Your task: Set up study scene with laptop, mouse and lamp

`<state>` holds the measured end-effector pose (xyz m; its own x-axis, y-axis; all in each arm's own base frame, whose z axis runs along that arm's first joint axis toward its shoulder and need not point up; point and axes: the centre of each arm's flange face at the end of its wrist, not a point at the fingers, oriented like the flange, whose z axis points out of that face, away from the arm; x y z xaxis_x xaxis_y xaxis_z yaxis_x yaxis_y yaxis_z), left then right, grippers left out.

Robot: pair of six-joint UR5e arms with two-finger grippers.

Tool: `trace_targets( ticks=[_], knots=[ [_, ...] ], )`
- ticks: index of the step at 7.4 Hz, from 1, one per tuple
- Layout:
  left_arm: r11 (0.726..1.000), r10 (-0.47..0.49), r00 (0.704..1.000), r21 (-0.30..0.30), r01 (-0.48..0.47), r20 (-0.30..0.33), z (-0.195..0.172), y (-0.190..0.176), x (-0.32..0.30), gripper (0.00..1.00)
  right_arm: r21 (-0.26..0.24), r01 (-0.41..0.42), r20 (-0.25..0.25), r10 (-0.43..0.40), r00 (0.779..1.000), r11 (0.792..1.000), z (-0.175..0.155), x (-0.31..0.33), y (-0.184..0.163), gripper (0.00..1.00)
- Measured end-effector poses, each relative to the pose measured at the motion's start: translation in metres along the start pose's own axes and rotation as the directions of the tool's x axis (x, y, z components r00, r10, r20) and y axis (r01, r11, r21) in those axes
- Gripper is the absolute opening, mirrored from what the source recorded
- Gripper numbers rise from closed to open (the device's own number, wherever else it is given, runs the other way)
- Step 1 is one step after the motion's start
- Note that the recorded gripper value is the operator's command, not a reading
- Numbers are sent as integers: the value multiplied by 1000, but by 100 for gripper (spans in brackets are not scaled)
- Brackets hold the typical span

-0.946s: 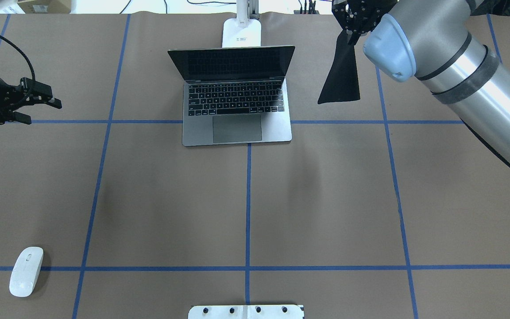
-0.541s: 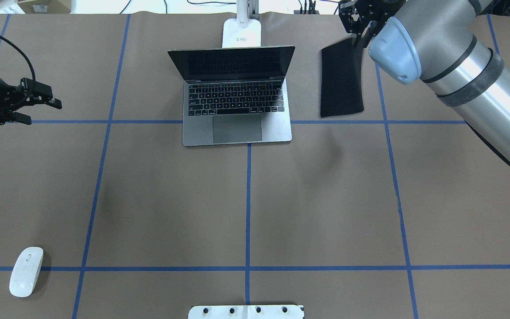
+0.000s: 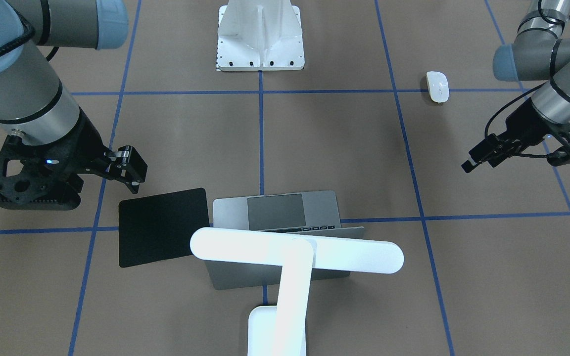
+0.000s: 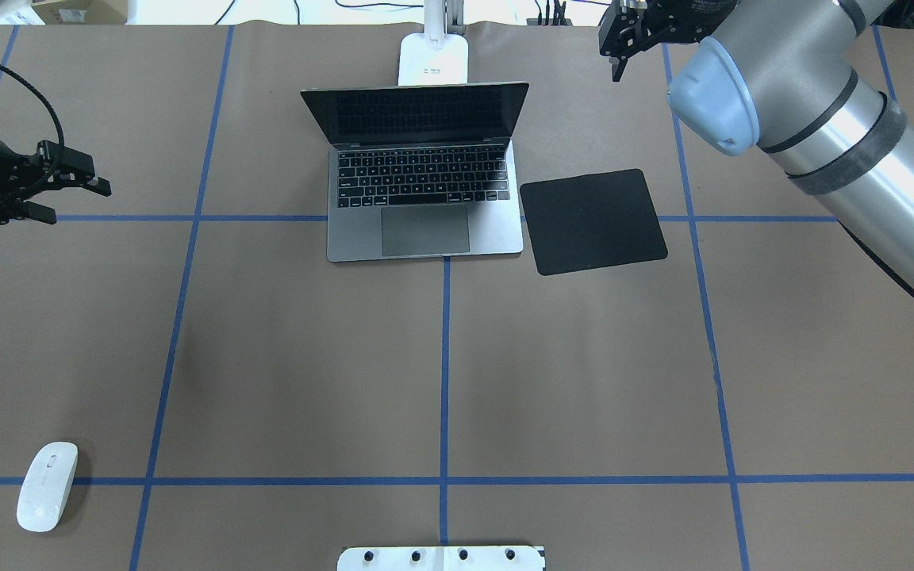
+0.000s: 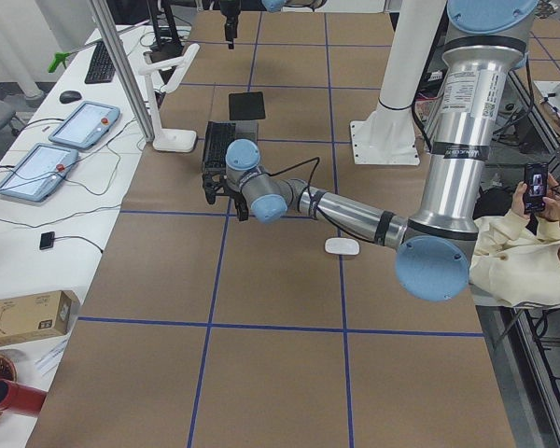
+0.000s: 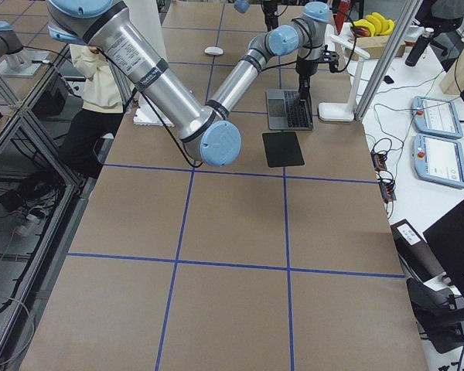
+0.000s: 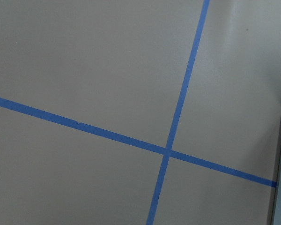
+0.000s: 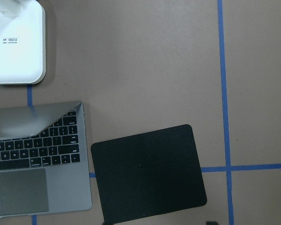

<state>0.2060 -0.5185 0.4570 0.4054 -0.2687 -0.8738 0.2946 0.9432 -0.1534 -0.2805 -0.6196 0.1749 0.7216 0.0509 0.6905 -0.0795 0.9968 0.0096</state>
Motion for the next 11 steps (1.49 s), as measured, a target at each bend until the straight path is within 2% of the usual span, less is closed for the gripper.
trace_targets(
  ticks=[3, 5, 8, 11],
  knots=[
    [1000, 6, 1000, -1, -5, 18, 4, 3, -6, 100, -32, 64, -19, -65, 998, 997, 25, 47, 12, 100],
    [1000, 22, 997, -6, -22, 69, 6, 17, -47, 100, -54, 94, -32, -95, 995, 994, 38, 88, 23, 100],
    [998, 40, 989, -43, -34, 143, 10, 55, -102, 100, -86, 129, -49, -134, 990, 988, 56, 127, 43, 100],
    [996, 61, 977, -80, -45, 205, 39, 108, -102, 100, -116, 153, -58, -160, 985, 981, 71, 142, 57, 100]
  ],
)
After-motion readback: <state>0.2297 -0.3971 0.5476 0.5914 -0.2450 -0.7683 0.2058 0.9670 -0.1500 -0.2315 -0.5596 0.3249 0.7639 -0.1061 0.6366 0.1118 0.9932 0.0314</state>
